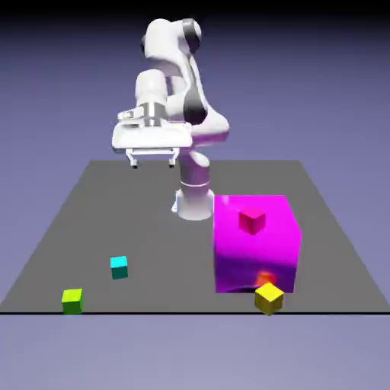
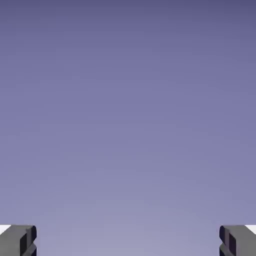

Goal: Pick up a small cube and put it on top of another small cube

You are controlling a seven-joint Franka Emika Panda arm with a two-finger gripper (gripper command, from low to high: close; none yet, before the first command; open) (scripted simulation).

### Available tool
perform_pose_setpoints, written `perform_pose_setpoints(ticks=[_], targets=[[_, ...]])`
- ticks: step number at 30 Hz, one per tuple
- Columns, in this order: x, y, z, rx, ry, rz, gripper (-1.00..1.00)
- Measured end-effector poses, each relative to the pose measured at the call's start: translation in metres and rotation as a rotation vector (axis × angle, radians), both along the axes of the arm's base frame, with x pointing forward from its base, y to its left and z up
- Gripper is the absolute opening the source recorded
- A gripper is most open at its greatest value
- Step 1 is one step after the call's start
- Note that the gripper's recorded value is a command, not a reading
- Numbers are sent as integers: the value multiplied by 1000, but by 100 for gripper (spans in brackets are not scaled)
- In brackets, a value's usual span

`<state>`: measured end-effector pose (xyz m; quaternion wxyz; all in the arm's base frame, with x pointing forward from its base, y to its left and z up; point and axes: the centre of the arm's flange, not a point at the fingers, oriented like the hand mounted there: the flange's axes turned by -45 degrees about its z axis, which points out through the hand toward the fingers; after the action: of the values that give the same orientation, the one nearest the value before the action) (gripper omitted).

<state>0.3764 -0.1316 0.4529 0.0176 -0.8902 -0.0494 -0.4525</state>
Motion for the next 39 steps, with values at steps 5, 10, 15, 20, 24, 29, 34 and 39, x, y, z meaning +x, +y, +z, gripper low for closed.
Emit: perform_pose_setpoints(ticks=[5, 10, 15, 20, 24, 29, 34, 39], targets=[[-5, -32, -21, 5, -13, 10, 0], [-10, -61, -49, 8, -14, 19, 0], [-17, -85, -85, 10, -2, 29, 0], [-26, -104, -126, 8, 22, 42, 0], [-35, -116, -162, 5, 50, 55, 0], [-49, -125, -210, -2, 96, 77, 0], [-69, -128, -259, -12, 153, 106, 0], [-88, -128, -300, -23, 208, 136, 0]])
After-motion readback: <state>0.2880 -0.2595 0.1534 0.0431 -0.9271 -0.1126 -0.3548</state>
